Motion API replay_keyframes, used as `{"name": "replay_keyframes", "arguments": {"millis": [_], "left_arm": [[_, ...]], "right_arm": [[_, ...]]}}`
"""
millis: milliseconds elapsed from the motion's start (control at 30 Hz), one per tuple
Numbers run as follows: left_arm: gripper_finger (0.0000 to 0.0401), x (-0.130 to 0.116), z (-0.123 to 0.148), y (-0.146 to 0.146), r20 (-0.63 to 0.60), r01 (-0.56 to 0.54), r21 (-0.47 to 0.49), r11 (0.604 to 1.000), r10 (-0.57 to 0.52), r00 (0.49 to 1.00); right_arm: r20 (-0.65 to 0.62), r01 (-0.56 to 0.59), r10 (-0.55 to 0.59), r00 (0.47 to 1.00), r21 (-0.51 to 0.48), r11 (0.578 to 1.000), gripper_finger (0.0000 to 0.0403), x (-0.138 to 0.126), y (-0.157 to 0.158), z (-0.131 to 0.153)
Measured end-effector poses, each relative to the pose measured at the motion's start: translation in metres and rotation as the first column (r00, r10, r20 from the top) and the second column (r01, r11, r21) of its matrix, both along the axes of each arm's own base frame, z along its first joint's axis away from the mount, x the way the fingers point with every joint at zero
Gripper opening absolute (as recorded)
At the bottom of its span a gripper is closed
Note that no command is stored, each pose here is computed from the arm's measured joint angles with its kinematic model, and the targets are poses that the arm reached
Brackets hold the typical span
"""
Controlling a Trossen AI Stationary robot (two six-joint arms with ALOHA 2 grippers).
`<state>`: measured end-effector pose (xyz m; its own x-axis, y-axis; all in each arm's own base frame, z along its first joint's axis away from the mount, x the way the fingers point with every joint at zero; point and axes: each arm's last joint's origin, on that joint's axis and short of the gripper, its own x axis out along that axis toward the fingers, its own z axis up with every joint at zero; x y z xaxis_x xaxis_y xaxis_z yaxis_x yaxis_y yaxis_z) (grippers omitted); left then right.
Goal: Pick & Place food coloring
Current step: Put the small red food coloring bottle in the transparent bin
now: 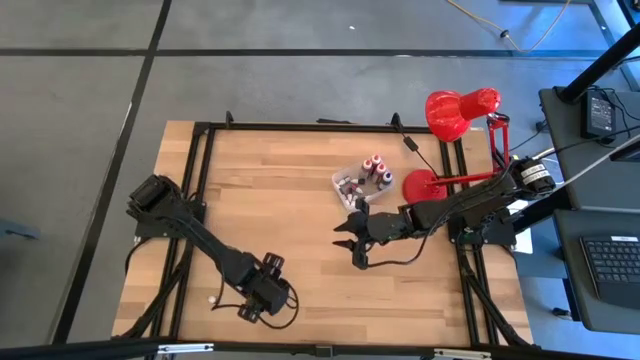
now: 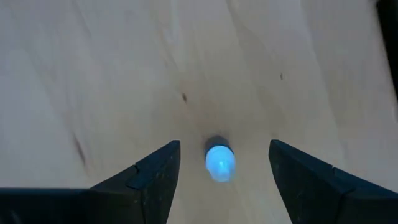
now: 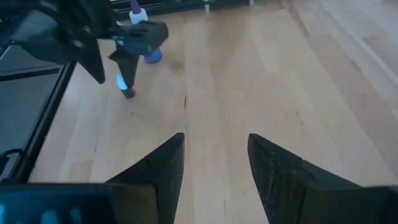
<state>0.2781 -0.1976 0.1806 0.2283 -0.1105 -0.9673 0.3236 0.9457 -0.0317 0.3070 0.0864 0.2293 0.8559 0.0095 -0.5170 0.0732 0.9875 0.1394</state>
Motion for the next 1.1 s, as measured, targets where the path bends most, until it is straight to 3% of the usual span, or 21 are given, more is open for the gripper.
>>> {"name": "replay_keyframes", "arguments": {"millis": [300, 1100], "left_arm": [[0.0207, 0.002, -0.018, -0.002, -0.058, -0.026, 0.023, 0.999, 0.027, 0.998], [0.0063, 0.003, -0.017, -0.002, -0.058, -0.028, 0.016, 0.999, 0.029, 0.998]], "right_arm": [[0.003, 0.003, -0.003, 1.0, 0.003, 1.0, 0.0179, 0.0, 0.0, 0.0], [0.002, 0.013, -0.013, 1.0, 0.019, 1.0, 0.0179, 0.0, 0.0, 0.0]]}}
